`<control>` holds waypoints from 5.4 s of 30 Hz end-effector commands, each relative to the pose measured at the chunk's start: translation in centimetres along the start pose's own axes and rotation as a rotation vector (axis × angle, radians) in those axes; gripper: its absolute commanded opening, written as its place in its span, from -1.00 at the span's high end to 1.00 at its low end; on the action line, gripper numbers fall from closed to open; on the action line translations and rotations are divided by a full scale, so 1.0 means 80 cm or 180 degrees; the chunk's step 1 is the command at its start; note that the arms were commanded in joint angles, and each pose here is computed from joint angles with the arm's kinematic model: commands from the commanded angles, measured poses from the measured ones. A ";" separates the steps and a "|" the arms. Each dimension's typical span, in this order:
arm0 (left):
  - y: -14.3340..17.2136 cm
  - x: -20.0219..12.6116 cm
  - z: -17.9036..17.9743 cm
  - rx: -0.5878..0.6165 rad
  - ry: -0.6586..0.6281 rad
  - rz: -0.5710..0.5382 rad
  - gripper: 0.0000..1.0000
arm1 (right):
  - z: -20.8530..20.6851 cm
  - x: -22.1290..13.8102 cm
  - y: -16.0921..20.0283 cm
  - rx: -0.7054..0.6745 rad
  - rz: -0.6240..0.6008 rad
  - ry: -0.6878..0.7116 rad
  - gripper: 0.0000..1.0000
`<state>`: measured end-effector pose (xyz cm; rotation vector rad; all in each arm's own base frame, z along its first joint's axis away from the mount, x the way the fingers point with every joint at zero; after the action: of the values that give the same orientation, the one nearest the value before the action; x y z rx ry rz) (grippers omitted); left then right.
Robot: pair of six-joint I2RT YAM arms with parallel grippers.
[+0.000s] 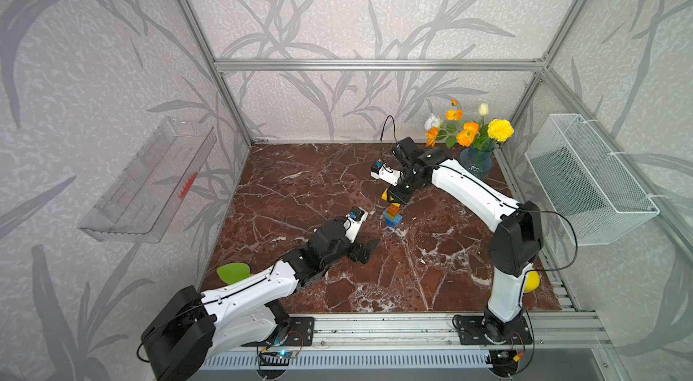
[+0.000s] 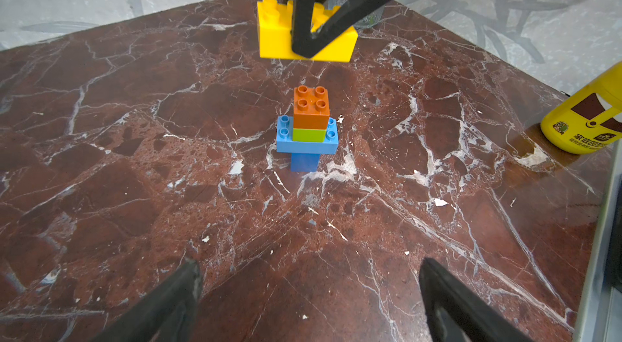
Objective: Assemble the letter f with lego
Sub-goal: Assemble the lego brick with the lego brick.
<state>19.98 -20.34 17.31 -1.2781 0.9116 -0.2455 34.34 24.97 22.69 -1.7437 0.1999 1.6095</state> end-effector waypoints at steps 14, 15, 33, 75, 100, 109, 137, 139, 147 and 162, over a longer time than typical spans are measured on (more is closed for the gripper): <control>-0.011 -0.027 0.005 0.0091 -0.0221 -0.0311 -0.99 | 0.000 0.025 0.009 0.0004 0.0246 -0.0050 0.58; -0.011 -0.028 0.005 0.0081 -0.0227 -0.0327 -0.99 | 0.001 0.026 0.009 0.0028 0.0250 -0.0038 0.58; -0.011 -0.026 0.003 0.0062 -0.0184 -0.0332 -0.99 | 0.001 0.034 0.026 0.0271 0.0323 0.0023 0.61; -0.007 -0.021 0.001 0.0058 -0.0139 -0.0299 -0.99 | 0.003 0.018 0.023 0.0448 0.0165 0.0147 0.62; -0.002 -0.022 0.001 0.0051 -0.0145 -0.0306 -0.99 | 0.013 0.018 0.038 0.0442 0.0283 0.0219 0.63; -0.002 -0.024 0.002 0.0041 -0.0153 -0.0321 -0.99 | 0.012 0.026 0.042 0.0430 0.0388 0.0260 0.64; -0.003 -0.026 0.002 0.0040 -0.0156 -0.0324 -0.99 | 0.014 0.055 0.052 0.0437 0.0802 0.0221 0.68; -0.003 -0.026 0.002 0.0038 -0.0156 -0.0323 -0.99 | 0.014 0.057 0.053 0.0434 0.0848 0.0235 0.68; -0.004 -0.026 0.002 0.0041 -0.0153 -0.0333 -0.99 | 0.017 0.058 0.050 0.0393 0.0937 0.0261 0.69; -0.002 -0.026 0.002 0.0032 -0.0149 -0.0334 -0.99 | 0.022 0.061 0.047 0.0299 0.1202 0.0431 0.73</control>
<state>18.96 -19.04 18.16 -1.3105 0.8153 -0.2833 32.84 25.68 18.87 -1.8083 0.5608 1.6249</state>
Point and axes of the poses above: each gripper's point midway between its finger pads, its own x axis out along the fingers, its own z axis along the line the jaws close on, y = z × x, the point moved 7 cm from there along -x, back along the fingers, and after that the axes turned 7 degrees about x, right-handed, at the moved point
